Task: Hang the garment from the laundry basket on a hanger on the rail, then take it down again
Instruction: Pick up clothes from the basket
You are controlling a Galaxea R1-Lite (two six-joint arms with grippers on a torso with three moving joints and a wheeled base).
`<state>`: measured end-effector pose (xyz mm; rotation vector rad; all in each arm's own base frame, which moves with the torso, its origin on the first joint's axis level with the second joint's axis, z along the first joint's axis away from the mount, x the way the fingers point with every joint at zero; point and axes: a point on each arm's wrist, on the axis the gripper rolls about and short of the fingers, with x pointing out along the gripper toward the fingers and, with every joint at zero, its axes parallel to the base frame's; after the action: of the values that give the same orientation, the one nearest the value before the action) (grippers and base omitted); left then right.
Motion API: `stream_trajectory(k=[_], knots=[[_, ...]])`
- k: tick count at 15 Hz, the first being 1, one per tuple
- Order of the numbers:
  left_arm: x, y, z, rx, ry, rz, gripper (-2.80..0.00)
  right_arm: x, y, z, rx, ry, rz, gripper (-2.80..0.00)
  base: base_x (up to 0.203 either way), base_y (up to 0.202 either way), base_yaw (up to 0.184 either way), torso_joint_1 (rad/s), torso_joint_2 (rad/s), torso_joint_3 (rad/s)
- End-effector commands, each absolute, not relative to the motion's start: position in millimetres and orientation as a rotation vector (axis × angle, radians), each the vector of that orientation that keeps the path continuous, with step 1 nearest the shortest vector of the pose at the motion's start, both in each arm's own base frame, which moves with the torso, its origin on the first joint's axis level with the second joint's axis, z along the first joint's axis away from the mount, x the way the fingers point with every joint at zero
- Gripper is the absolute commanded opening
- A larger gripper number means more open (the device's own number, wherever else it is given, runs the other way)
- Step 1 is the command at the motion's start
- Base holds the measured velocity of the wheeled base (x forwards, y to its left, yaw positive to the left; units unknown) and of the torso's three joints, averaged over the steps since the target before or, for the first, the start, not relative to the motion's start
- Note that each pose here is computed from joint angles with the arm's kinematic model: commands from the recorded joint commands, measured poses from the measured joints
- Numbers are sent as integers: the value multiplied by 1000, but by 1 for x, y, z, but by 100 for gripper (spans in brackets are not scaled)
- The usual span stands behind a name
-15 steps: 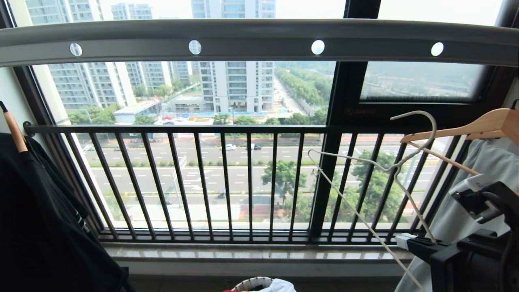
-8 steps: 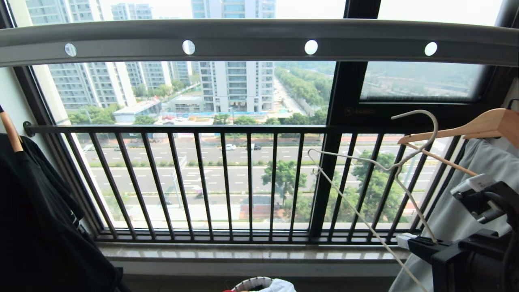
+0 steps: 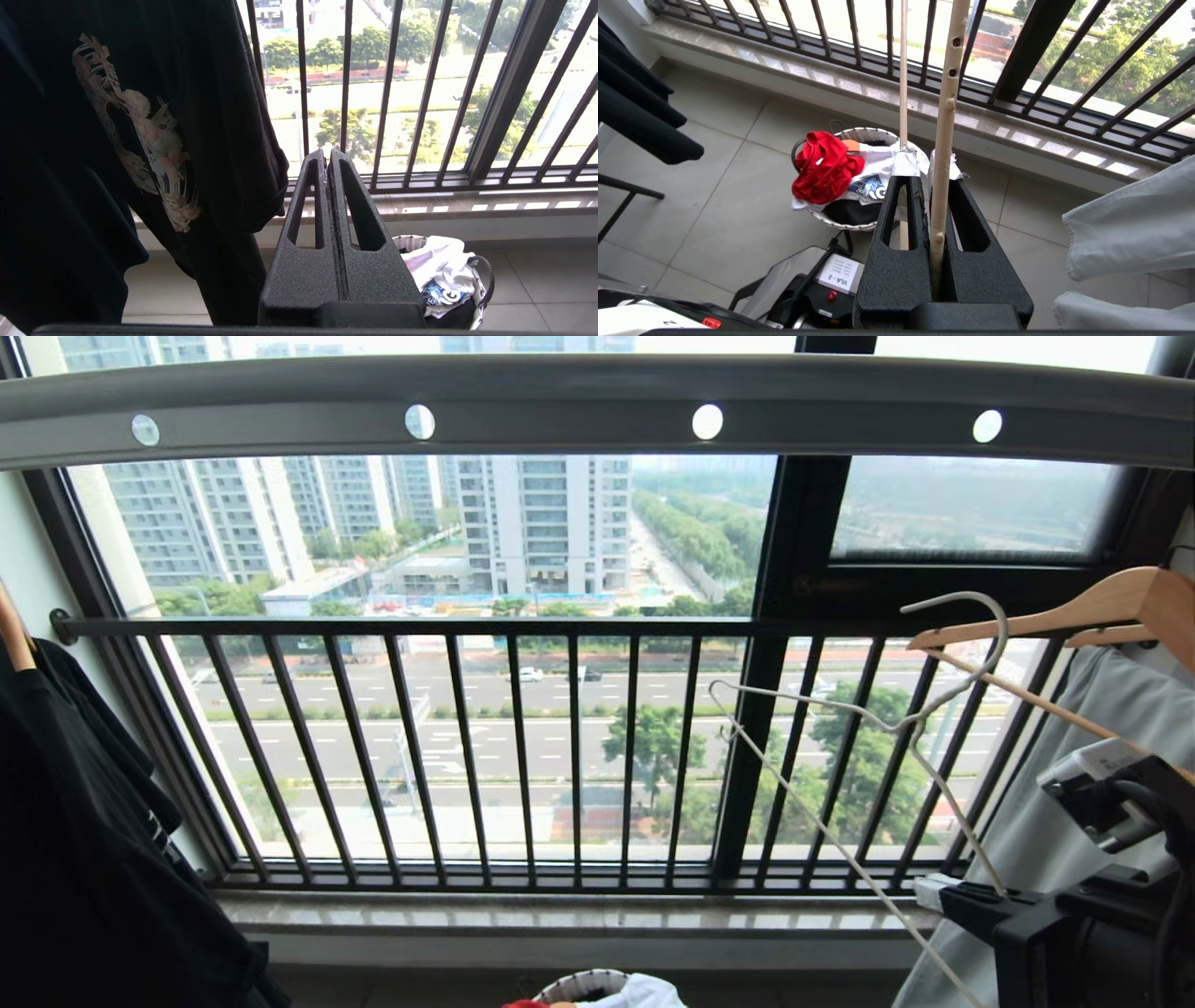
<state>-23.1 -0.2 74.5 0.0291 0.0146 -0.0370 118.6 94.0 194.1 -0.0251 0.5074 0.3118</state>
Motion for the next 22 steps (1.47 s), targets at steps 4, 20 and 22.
stream_trajectory(k=[4, 20, 22], knots=[[-23, 0, 74, 29, 15, -37, -280, 118, 94, 190, -29, 515, 308, -280, 0, 0, 0, -115, 242, 136], [-23, 0, 74, 29, 16, -37, -280, 117, 93, 183, -31, 517, 308, -280, 0, 0, 0, -143, 315, 169], [-23, 0, 74, 29, 16, -37, -280, 118, 93, 183, -30, 513, 309, -280, 0, 0, 0, -151, 345, 183]])
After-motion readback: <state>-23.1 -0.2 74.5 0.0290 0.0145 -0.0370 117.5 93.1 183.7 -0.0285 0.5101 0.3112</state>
